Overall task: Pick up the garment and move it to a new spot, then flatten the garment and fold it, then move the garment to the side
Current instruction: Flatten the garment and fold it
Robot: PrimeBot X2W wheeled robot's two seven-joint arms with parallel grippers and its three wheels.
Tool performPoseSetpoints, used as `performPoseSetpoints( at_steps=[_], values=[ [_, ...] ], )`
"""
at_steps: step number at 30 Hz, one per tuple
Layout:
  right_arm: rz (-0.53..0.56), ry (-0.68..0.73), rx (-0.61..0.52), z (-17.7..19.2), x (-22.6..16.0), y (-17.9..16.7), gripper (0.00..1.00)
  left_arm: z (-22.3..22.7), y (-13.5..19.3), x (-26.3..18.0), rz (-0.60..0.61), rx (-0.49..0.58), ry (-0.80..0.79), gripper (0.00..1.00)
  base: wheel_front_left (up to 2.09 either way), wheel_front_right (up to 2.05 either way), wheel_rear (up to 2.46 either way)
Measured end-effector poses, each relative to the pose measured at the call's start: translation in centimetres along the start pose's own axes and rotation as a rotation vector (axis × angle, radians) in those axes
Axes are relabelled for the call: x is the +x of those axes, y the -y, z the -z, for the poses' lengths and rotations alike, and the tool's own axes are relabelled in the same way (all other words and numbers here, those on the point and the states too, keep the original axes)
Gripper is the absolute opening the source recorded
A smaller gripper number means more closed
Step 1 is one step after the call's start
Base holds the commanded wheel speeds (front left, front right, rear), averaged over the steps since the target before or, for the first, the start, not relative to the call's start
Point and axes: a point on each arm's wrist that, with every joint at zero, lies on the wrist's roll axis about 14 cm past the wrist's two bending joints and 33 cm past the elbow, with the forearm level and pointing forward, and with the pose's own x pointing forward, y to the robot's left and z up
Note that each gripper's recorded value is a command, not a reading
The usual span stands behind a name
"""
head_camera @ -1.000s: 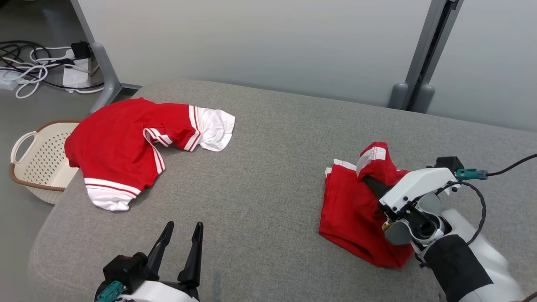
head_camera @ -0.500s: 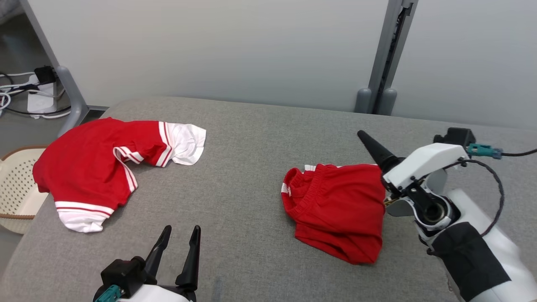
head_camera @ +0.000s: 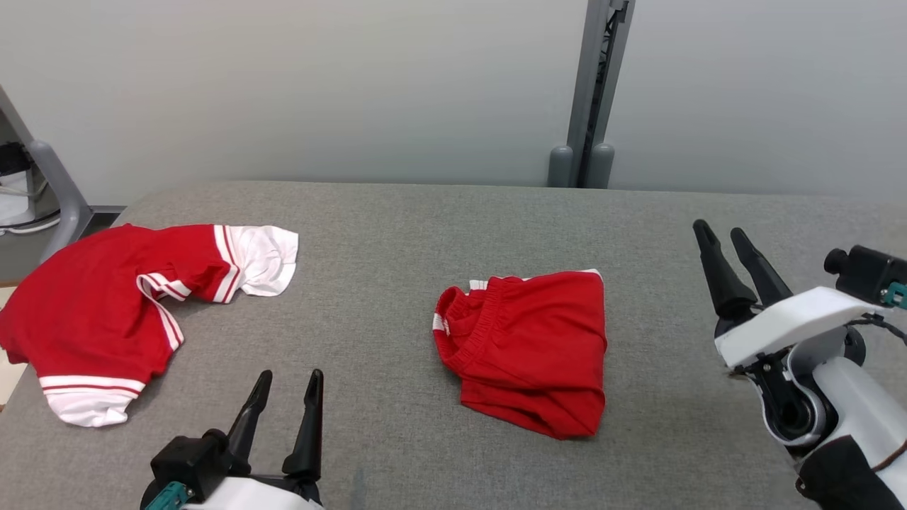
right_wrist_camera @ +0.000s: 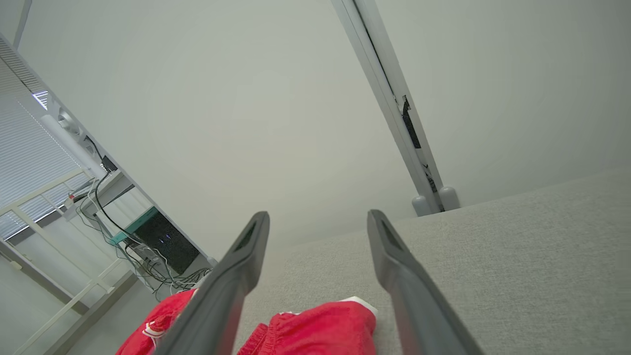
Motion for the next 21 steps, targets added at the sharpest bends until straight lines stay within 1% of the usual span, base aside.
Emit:
performPoseSetpoints(
  at_steps=[7, 11, 14, 16, 20, 21],
  values=[
    [0.049, 0.058, -0.125, -0.1, -3.1, 2.0, 1.0, -1.7, -0.1, 1.2, 0.003, 0.038, 0.05, 1.0, 0.0, 0.0, 0.0],
    [0.104, 0.105, -0.142, 0.0, -5.2, 2.9, 1.0, -2.4, -0.6, 1.6, -0.007, 0.059, 0.072, 1.0, 0.0, 0.0, 0.0],
    [0.148, 0.1, -0.21, 0.7, -6.8, 3.8, 1.0, -2.6, -0.7, 1.8, -0.013, 0.064, 0.08, 1.0, 0.0, 0.0, 0.0],
    [0.178, 0.11, -0.192, 1.1, -7.7, 4.0, 1.0, -2.4, -0.6, 1.8, -0.009, 0.069, 0.075, 1.0, 0.0, 0.0, 0.0],
    [0.189, 0.085, -0.274, 2.1, -8.8, 3.9, 1.0, -2.2, -0.6, 1.6, -0.012, 0.073, 0.071, 1.0, 0.0, 0.0, 0.0],
    [0.191, 0.072, -0.276, 2.7, -9.1, 3.8, 1.0, -2.1, -0.5, 1.6, -0.012, 0.069, 0.072, 1.0, 0.0, 0.0, 0.0]
  ],
)
